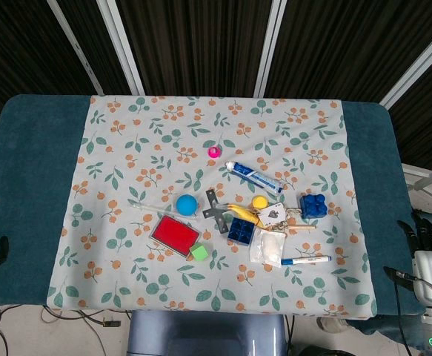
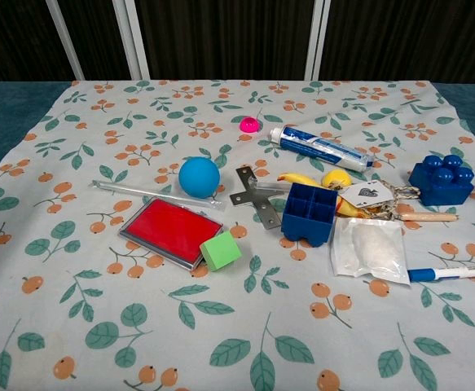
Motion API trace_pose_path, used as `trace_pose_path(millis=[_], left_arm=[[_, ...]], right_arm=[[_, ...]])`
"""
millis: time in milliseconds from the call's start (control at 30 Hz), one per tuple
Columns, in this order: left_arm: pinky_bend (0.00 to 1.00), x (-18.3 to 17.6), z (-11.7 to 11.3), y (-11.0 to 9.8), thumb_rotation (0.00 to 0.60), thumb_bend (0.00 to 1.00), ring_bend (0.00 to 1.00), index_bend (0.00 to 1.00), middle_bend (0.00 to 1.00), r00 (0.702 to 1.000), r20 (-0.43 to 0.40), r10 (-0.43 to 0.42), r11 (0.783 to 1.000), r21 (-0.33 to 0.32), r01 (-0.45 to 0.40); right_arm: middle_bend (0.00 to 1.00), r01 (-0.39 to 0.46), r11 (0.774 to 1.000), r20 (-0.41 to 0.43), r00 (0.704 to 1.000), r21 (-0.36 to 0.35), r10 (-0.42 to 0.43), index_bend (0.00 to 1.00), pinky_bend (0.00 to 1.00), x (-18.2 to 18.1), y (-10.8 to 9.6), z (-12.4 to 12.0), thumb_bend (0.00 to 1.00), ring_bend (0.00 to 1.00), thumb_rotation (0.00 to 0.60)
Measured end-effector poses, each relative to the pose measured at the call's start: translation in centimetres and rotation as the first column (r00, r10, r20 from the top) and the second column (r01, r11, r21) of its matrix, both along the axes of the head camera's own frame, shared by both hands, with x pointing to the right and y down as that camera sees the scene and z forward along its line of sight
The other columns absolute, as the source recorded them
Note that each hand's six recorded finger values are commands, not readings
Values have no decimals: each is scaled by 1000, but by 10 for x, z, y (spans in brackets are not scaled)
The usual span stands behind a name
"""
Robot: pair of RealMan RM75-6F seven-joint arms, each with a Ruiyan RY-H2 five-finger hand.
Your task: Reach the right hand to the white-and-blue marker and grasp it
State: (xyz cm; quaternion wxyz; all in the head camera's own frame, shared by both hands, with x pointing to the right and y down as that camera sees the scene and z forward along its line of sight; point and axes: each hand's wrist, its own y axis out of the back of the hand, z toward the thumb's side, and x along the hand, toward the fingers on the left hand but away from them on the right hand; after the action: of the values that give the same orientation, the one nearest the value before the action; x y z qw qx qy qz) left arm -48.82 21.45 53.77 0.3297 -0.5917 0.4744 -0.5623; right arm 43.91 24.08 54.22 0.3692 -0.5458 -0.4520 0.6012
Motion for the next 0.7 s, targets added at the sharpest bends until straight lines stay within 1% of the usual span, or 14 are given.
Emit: trace_pose_path(millis=[700], left_arm=[[39,-1,-1,0,600,523,23,87,0,1000,0,-5,1000,2,5]], right_arm=[[91,0,1000,3,1000,-14,0,170,244,1,0,3,132,75,600]])
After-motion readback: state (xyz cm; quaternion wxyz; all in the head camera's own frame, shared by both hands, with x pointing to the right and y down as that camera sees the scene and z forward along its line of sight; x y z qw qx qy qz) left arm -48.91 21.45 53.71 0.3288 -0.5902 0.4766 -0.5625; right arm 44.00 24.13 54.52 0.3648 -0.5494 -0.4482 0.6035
